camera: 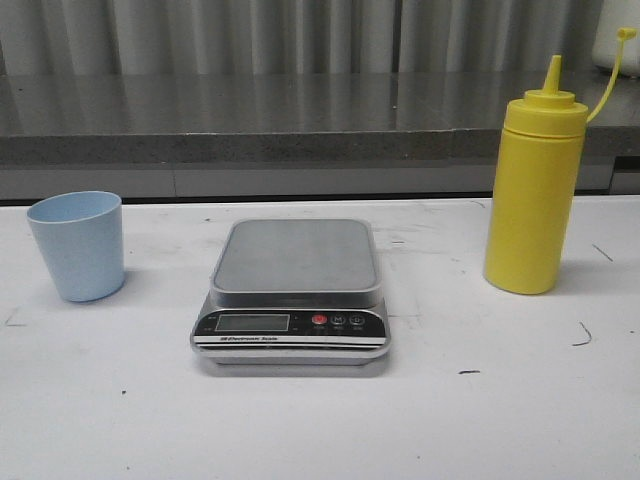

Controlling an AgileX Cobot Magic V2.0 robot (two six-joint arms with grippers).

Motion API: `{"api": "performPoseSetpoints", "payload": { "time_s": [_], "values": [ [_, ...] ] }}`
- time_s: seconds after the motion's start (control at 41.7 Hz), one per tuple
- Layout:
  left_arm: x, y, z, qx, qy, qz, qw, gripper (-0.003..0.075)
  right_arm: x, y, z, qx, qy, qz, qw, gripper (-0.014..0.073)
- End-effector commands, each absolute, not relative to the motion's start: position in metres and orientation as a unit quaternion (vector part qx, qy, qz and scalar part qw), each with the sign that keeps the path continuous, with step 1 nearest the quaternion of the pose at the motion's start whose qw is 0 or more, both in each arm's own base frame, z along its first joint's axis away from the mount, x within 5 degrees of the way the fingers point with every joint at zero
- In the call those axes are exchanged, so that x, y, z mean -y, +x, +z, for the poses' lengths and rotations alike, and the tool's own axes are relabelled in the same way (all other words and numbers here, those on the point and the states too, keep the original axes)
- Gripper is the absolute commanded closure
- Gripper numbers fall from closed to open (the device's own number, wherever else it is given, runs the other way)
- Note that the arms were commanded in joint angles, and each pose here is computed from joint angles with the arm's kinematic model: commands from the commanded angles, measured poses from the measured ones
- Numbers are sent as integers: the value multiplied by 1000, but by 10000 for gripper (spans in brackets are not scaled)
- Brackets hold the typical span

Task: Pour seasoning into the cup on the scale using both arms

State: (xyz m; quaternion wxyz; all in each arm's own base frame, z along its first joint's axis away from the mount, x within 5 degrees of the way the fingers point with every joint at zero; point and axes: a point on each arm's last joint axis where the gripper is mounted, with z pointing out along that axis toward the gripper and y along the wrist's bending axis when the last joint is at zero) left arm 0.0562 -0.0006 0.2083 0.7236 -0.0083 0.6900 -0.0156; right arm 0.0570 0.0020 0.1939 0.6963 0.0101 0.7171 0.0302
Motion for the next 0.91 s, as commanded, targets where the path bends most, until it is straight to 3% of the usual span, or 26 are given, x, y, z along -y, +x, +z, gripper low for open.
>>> {"api": "performPoseSetpoints", "payload": {
  "time_s": [0.0,0.48,0.767,0.887],
  "values": [
    [0,55,208,-665,-12,-18,747,740,-1,55,208,-674,12,25,739,661],
    [0,55,208,-663,-10,-16,748,740,-1,55,208,-674,12,25,739,661],
    [0,54,218,-624,-9,-11,781,740,-1,54,212,-656,12,23,754,661],
    [-1,50,236,-601,-37,-39,798,740,0,50,234,-631,12,24,775,661]
  ]
}}
